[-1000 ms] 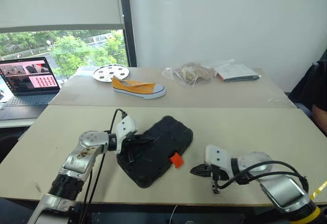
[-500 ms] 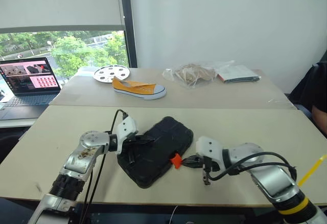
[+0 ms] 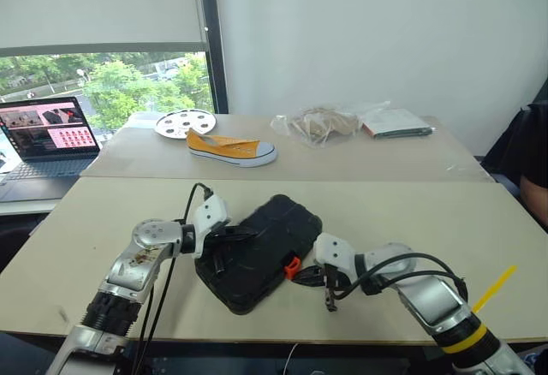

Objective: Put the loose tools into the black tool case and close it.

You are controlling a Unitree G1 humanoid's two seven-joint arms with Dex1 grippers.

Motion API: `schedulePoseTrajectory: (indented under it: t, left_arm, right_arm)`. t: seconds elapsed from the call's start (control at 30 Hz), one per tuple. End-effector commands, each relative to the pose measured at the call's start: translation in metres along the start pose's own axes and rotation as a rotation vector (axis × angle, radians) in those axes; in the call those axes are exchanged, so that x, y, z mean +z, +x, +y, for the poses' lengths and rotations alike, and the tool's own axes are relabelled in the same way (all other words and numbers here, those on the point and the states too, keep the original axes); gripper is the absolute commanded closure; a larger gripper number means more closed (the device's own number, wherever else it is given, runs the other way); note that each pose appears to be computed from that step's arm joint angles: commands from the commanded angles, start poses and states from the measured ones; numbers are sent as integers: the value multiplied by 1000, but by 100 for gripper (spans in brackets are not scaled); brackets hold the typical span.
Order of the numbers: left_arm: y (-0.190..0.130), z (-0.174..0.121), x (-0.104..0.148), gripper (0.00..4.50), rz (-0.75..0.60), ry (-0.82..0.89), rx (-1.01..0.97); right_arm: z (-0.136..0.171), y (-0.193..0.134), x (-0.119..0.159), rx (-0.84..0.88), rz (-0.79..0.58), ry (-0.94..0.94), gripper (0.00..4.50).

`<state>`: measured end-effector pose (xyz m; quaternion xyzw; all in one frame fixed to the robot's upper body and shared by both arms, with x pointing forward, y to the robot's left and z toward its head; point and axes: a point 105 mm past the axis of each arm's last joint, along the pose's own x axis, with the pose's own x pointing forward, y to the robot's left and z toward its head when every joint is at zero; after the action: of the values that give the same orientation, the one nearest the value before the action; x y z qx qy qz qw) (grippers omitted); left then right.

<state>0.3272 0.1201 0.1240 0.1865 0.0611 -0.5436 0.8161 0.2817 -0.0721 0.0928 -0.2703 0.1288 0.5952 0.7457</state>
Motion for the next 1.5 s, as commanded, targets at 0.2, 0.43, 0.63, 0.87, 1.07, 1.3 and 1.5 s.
schedulePoseTrajectory:
  t: [0.2, 0.43, 0.63, 0.87, 1.07, 1.3, 1.5]
  left_arm:
    - [6, -13, -31, 449, 92, -87, -42]
    - [9, -15, -34, 449, 97, -94, -53]
    - [9, -15, -34, 449, 99, -95, -54]
    - [5, -13, -35, 449, 108, -95, -50]
    - [5, -14, -36, 449, 110, -96, -51]
    - [5, -14, -35, 449, 111, -95, -51]
    - [3, -12, -34, 449, 113, -91, -48]
  right_arm:
    - [-14, -18, 43, -89, -129, -123, 450]
    - [-17, -17, 47, -106, -144, -129, 450]
    - [-10, -21, 23, -76, -61, -86, 450]
    - [-2, -29, 9, -44, -1, -27, 450]
    - [-9, -19, -1, -75, 20, -5, 450]
    - [-12, -13, 4, -86, -8, -15, 450]
    - [-12, -12, 20, -117, -118, -27, 450]
